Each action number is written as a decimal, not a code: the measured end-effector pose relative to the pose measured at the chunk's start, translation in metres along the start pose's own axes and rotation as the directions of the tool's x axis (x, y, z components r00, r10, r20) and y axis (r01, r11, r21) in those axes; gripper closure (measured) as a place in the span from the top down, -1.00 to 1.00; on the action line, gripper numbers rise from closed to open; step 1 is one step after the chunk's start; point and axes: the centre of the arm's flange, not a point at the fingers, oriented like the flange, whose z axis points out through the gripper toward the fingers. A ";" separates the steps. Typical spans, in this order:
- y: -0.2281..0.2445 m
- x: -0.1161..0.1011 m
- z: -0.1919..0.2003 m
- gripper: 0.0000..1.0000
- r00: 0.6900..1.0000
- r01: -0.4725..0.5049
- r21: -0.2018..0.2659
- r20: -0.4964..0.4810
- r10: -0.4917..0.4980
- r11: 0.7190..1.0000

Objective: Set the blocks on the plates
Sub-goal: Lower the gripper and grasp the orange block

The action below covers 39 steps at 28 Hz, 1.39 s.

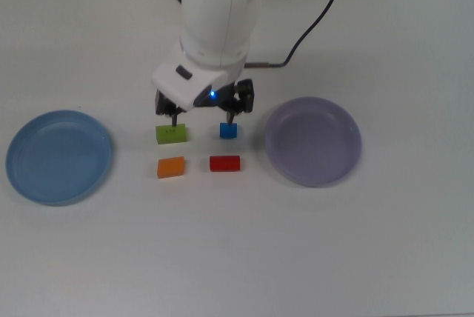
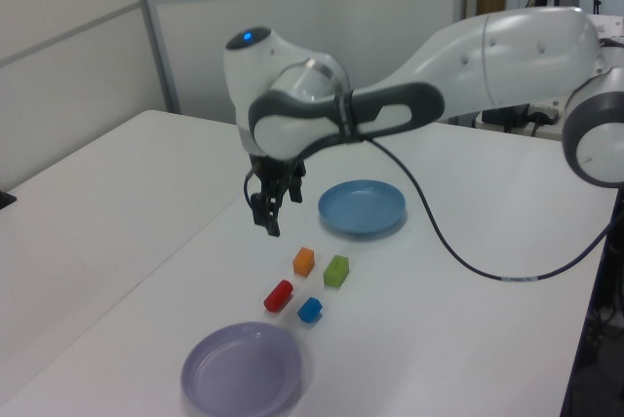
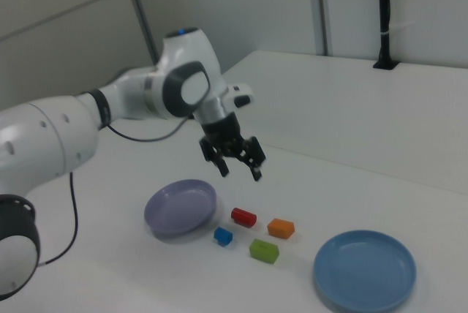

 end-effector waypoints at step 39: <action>0.026 0.018 0.153 0.36 0.998 0.043 -0.105 0.040 -0.039 0.994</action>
